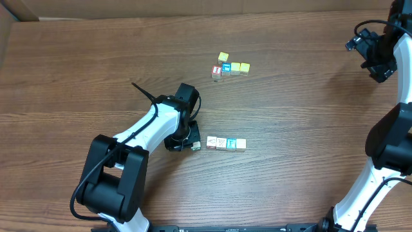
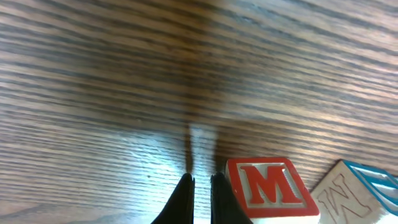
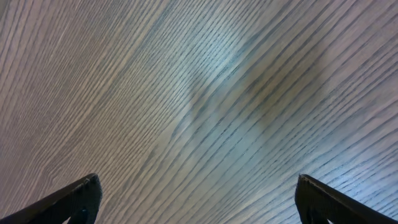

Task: Flip 5 blocks
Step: 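Lower the red M block at the left end of the front row, then open the left gripper and push the red M block against the row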

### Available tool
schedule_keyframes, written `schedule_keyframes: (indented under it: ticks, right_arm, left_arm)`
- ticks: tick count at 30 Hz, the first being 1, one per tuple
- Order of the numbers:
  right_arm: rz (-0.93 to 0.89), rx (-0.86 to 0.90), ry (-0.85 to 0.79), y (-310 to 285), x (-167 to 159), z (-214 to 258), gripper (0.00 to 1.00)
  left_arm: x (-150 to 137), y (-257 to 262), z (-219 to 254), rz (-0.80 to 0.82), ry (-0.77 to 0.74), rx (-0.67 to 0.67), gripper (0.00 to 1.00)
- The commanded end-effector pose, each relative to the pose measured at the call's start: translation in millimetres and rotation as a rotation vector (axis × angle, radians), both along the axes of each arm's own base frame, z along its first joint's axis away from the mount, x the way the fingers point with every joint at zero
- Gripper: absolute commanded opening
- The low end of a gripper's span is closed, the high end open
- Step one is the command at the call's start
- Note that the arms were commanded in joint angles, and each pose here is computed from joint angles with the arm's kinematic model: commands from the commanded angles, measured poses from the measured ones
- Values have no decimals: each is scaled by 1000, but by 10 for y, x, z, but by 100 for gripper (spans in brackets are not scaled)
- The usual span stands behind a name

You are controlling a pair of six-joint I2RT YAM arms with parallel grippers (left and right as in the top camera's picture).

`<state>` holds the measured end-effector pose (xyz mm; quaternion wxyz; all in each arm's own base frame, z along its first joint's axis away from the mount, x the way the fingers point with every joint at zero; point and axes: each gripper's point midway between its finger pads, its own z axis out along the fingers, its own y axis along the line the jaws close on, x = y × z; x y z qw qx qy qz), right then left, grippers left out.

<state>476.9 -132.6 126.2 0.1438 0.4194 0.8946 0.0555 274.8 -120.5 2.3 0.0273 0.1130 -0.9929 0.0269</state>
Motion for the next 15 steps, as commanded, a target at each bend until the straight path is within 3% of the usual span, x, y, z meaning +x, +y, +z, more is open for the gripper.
schedule_keyframes:
  ticks: [1, 15]
  right_arm:
    - [3, -15, -37, -23, 13, 167, 100]
    - [3, -16, -37, -23, 14, 167, 100]
  left_arm:
    - [-25, -36, -18, 19, 16, -29, 4]
    - [209, -123, -12, 42, -77, -65, 4]
